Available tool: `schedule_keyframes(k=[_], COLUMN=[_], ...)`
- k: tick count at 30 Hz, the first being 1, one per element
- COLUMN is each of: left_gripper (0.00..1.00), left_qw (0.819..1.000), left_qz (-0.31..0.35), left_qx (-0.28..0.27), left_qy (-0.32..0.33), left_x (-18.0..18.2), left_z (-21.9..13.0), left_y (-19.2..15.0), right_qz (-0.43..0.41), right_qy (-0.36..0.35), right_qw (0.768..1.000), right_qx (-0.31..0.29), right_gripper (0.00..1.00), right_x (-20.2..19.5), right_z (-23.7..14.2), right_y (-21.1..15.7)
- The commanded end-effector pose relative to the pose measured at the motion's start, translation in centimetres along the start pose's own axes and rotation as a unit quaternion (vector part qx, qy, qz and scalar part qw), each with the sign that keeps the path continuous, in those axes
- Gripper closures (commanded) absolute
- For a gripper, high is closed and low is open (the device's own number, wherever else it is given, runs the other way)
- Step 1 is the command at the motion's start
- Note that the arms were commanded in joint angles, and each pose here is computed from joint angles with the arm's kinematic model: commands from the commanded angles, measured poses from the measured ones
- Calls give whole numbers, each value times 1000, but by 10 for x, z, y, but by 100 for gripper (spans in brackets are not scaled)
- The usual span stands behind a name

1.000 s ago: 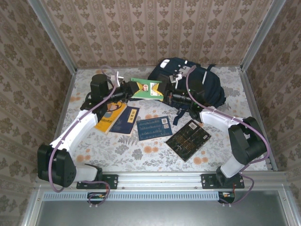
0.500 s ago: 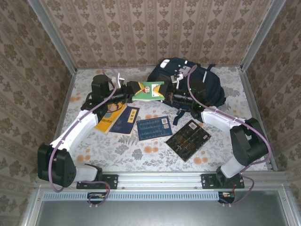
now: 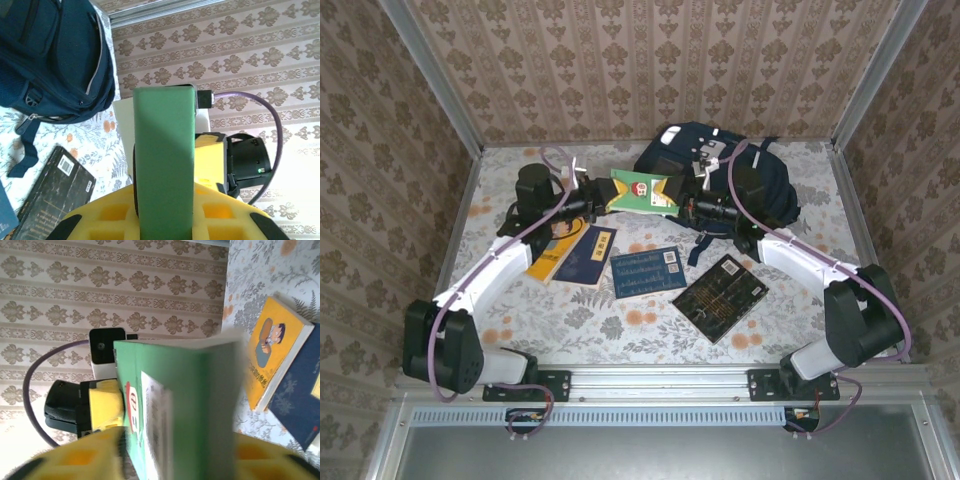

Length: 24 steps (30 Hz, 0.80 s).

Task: Pack the student bag

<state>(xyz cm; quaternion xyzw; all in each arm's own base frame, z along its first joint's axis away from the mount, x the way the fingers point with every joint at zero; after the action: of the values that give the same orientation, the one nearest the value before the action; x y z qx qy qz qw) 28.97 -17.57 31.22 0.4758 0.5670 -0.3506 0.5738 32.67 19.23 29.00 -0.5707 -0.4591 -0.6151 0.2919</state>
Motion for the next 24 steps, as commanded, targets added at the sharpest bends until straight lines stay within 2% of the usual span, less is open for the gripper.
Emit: schedule_keyframes(k=[1, 4, 9, 13, 18, 20, 24], left_gripper=[100, 100, 100, 100, 100, 100, 100], left_qw=[998, 994, 985, 982, 983, 984, 986], left_qz=[17, -9, -69, -89, -89, -89, -88], left_qx=[-4, -11, -4, 5, 7, 9, 17], left_qy=[-63, -105, -158, -168, -159, -155, -143], left_x=[-17, -20, -11, -2, 5, 7, 13], left_z=[-3, -3, 6, 14, 15, 16, 16], left_y=[5, 10, 13, 10, 6, 5, 2], right_qz=[-4, 8, 33, 35, 28, 29, 38], right_qy=[7, 47, 110, 119, 126, 123, 115], right_qw=[1000, 999, 993, 992, 992, 992, 992], right_qx=[-5, 0, -3, 0, -1, -6, -20], right_gripper=[24, 7, 3, 3, 4, 9, 23], right_x=[3, -1, -7, -5, 2, 1, -5], right_z=[-6, -8, -8, -7, -8, -10, -12], right_y=[1, 5, 9, 10, 11, 11, 14])
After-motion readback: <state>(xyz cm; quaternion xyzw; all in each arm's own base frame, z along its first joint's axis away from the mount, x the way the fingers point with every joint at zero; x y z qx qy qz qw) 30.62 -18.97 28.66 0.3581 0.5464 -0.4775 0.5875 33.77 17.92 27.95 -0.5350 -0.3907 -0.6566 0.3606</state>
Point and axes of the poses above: each hand's point on the last joint's axis, 136 mm out from that joint toward the fingers, its own z axis out along the fingers, its own x axis along the line the jaws close on, y = z × x, the point moved 9 cm from there along -z, back along the fingers, and after that the axes turned 4 degrees about -z, right-handed, at the moved point
